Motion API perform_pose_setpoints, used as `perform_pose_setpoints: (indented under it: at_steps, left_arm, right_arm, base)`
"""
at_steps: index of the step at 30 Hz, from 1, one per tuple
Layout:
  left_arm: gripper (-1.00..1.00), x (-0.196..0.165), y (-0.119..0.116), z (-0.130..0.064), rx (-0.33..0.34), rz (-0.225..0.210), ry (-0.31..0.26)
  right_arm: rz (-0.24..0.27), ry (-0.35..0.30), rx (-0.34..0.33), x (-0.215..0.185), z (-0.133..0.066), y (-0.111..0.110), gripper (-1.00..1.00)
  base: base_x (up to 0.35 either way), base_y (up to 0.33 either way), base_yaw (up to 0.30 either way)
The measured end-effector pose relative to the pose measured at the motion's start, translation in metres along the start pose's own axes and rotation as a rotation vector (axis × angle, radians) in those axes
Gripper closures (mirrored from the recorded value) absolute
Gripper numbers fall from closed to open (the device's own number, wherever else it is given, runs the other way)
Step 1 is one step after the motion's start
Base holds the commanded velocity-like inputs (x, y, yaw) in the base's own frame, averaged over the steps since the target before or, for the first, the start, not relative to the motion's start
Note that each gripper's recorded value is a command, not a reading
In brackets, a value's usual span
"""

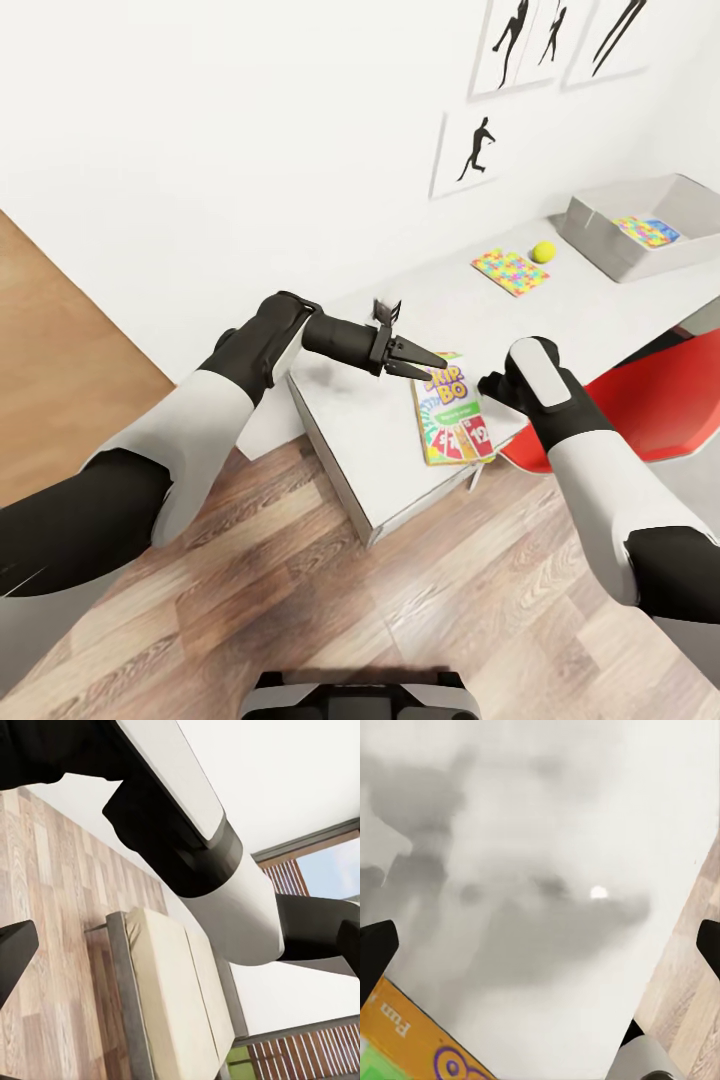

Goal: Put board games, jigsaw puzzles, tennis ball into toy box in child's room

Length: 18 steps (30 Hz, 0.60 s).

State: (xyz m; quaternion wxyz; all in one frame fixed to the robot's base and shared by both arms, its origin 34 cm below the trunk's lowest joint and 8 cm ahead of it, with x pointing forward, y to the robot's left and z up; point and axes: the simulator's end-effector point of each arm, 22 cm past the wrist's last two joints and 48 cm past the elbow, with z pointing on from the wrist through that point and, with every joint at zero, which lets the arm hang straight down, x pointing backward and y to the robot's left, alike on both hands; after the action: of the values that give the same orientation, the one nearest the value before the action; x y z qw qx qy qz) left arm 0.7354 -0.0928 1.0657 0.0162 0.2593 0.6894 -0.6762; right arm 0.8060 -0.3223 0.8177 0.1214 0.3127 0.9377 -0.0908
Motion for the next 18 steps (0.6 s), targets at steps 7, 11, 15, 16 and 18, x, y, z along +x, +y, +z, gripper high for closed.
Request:
perform_pose_setpoints:
  at_steps: [7,11,15,16,18]
  left_arm:
    - [-1.0,0.0,0.0,0.0,0.0,0.0,0.0]
    - [-1.0,0.0,0.0,0.0,0.0,0.0,0.0]
    - [-1.0,0.001,0.001,0.0,0.0,-0.002,0.001]
    - [-1.0,0.002,0.002,0.001,0.0,-0.005,0.001]
    - [-1.0,0.005,0.004,0.001,0.002,-0.011,0.001]
  right_arm:
    - [0.003,-0.005,-0.001,-0.003,-0.001,0.0,-1.0]
    - [0.003,-0.009,-0.006,-0.007,-0.004,0.001,-1.0]
    - [0.004,-0.029,-0.029,-0.019,-0.016,0.014,-1.0]
    - [0.004,-0.032,-0.034,-0.021,-0.018,0.017,-1.0]
    - [0.003,-0.034,-0.037,-0.022,-0.02,0.019,-1.0]
  base:
    - [0.016,0.0,0.0]
    - [0.002,0.0,0.0]
    - [0.0,0.0,0.0]
    - [0.0,0.0,0.0]
    - [0.0,0.0,0.0]
